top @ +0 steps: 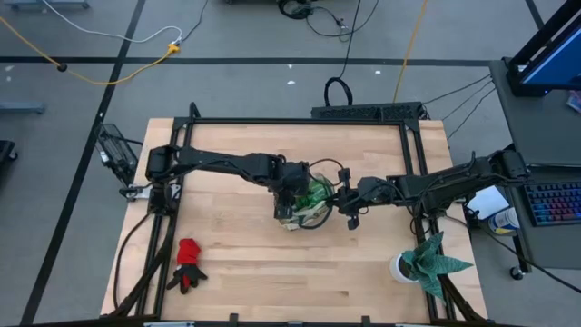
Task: Pick & Place Garden tools in Gardening bag
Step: Put the green spray bottle into the brown gardening bag, then put the red gloves into the brown gardening bag
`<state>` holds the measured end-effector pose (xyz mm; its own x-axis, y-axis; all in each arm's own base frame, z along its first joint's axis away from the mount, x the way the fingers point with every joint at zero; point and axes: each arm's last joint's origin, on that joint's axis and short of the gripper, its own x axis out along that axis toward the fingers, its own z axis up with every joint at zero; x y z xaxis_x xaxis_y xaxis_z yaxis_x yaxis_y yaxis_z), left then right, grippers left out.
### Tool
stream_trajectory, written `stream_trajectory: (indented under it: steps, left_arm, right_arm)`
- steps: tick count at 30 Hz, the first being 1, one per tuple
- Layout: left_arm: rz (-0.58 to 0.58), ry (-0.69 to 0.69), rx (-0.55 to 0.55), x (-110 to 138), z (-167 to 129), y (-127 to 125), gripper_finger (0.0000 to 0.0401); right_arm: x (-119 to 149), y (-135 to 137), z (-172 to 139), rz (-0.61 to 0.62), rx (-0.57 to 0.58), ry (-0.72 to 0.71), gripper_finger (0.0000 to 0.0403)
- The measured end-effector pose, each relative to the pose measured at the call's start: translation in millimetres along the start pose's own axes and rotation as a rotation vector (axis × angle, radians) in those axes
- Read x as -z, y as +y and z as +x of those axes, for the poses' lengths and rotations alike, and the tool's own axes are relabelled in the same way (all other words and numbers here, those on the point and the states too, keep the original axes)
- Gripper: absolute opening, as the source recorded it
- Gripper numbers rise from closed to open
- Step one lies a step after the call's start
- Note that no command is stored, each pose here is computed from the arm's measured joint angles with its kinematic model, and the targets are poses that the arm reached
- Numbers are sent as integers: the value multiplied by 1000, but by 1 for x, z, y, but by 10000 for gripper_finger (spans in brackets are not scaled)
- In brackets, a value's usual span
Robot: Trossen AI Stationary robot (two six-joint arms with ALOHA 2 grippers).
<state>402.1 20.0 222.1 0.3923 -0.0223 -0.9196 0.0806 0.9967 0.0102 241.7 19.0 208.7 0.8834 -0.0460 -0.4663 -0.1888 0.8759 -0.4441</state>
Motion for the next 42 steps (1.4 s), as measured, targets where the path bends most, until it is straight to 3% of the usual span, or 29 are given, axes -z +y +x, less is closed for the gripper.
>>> stream_trajectory:
  steps: [6, 12, 16, 22, 34, 42]
  left_arm:
    - [-19, -7, -3, -2, 7, -2, 122]
    - [-27, 8, -93, -1, 9, 1, 122]
    - [17, 29, -101, 1, 13, 3, 122]
    - [25, -25, -106, -1, -11, 2, 122]
    - [1, -236, -198, 7, -113, -2, 122]
    - [-65, -170, -171, 32, -147, -13, 122]
  right_arm:
    - [0, 0, 0, -1, -2, 4, 6]
    - [0, 0, 0, 0, 0, 0, 6]
    - [-1, -1, 0, 2, 5, -9, 6]
    - [0, 0, 0, 26, 1, -6, 6]
    - [0, 1, 0, 109, -31, -10, 6]
    - [-1, 1, 0, 109, -50, -25, 7]
